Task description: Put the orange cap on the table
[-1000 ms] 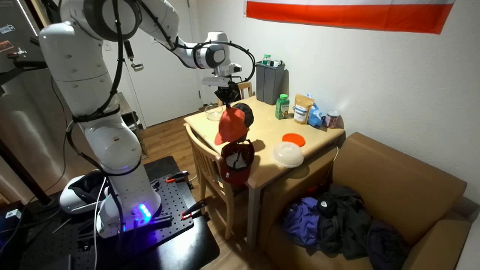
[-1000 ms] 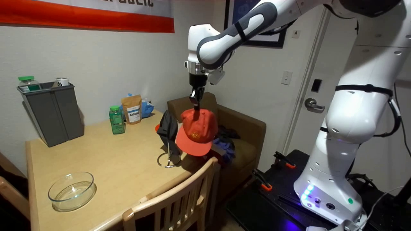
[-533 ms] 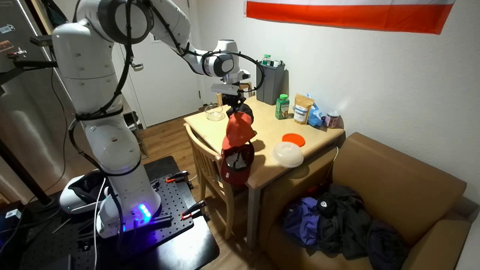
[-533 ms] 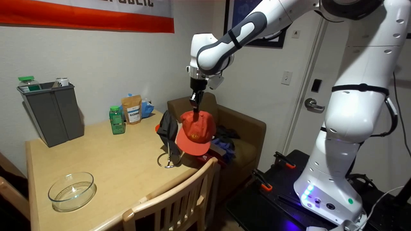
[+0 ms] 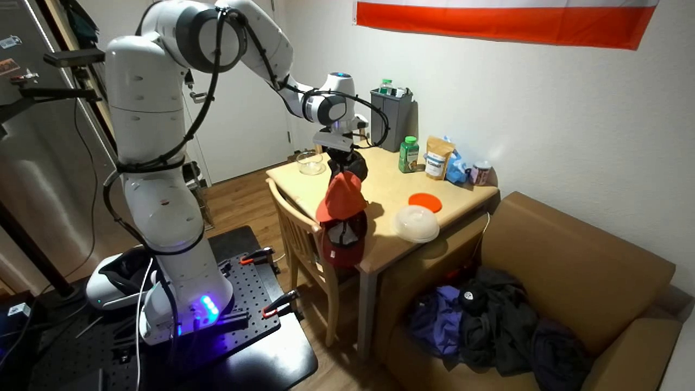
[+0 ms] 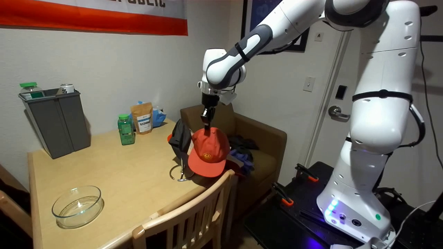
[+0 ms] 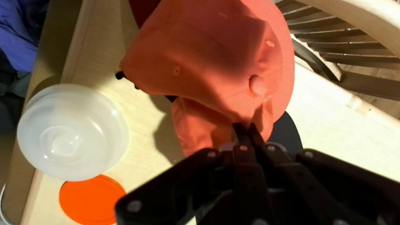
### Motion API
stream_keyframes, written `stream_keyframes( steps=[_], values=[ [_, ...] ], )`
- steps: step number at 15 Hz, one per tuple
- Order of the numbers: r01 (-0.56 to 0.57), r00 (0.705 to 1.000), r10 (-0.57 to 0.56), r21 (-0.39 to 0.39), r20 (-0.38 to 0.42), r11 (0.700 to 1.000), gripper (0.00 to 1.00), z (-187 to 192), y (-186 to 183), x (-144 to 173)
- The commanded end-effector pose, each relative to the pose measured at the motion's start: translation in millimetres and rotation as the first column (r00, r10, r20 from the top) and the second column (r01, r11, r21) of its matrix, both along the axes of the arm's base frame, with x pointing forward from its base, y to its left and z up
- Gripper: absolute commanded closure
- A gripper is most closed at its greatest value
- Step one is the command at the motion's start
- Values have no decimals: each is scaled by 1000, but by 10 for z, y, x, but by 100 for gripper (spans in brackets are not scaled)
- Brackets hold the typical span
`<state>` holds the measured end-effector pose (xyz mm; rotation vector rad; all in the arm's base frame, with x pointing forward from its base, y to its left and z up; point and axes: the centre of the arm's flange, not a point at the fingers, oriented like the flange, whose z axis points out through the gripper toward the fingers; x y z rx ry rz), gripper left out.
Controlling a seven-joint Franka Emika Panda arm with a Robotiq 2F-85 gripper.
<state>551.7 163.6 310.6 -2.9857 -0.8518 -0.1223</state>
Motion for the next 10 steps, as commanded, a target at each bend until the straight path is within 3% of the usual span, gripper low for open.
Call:
stream_keyframes(
  steps=[1, 10],
  values=[
    [-5, 1000, 6, 23, -5, 1000, 99, -169, -3, 163],
    [59, 997, -59, 2, -42, 998, 99, -325, -18, 268]
  ],
)
